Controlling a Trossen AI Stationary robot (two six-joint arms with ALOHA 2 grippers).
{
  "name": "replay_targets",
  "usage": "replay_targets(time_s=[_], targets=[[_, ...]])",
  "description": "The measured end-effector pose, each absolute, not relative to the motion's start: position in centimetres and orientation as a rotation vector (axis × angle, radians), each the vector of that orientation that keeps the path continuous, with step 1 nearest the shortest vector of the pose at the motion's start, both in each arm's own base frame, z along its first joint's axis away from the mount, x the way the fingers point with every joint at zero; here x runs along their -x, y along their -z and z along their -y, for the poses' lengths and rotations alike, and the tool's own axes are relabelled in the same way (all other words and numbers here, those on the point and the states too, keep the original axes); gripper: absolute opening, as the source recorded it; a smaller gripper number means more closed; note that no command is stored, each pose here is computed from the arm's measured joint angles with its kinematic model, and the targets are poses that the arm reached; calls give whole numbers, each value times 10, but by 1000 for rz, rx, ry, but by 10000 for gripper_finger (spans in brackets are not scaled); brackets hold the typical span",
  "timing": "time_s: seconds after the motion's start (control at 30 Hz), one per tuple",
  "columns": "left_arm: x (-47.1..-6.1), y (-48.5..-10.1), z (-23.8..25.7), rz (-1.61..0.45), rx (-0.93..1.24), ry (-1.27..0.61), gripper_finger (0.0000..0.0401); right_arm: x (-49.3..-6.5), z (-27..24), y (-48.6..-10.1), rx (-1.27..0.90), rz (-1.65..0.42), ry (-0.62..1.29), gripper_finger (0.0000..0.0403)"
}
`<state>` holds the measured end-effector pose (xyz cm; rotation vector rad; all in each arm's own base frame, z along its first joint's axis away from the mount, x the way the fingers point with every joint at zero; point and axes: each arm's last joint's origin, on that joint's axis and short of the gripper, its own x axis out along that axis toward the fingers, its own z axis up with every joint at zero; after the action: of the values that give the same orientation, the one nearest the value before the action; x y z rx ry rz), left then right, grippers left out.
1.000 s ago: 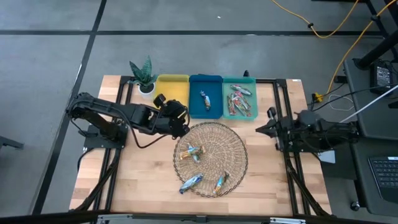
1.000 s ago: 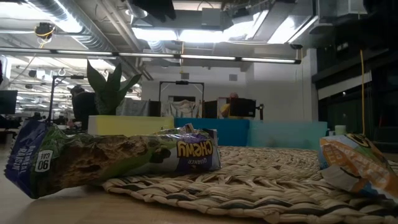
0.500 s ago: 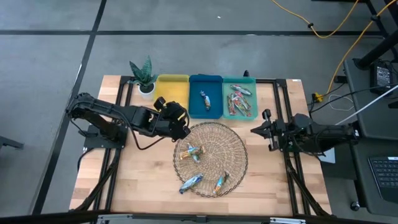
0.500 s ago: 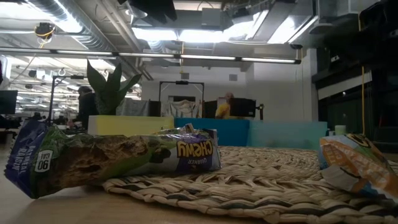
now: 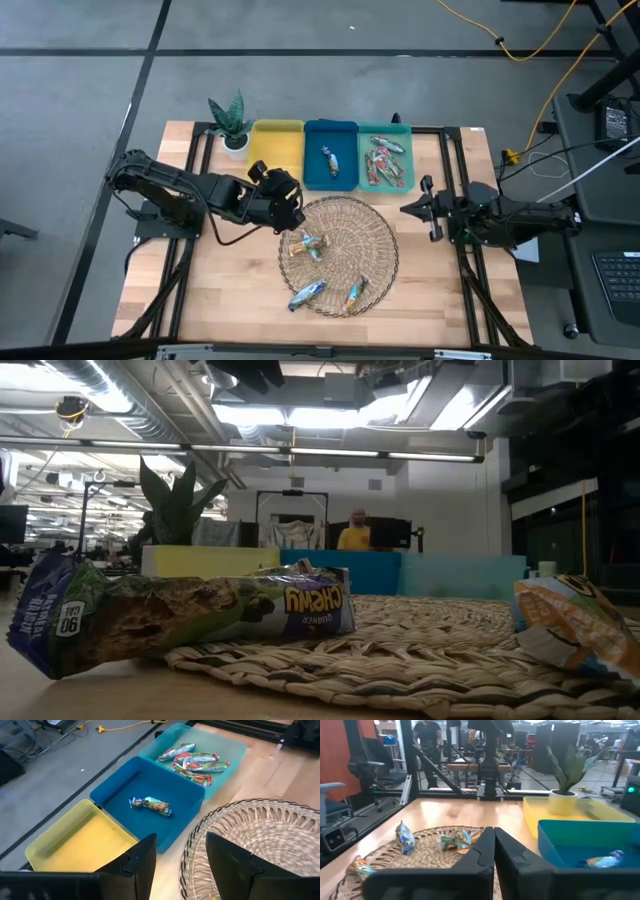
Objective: Pick and place Granola Bars by type
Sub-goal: Put the yellow granola bar into the yellow bin
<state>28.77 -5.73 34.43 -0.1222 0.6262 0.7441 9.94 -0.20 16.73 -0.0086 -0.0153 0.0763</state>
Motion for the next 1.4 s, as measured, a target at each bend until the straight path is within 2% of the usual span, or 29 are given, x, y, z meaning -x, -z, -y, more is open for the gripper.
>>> replay_targets(time_s=[0.33,0.7,1.07,1.27,1.4], targets=[[-288,-342,61,-666,257,-671,162,-99,1,-168,34,24,-118,13],[-287,-339,66,-751,201,-560,162,-99,1,-168,33,23,-118,13],[-281,-274,70,-935,277,-482,166,-99,1,-168,34,23,-118,14],[-285,-246,84,-871,310,-350,168,-99,1,-168,35,22,-116,14],[-285,-232,89,-831,315,-309,185,-99,1,-168,34,23,-116,14]])
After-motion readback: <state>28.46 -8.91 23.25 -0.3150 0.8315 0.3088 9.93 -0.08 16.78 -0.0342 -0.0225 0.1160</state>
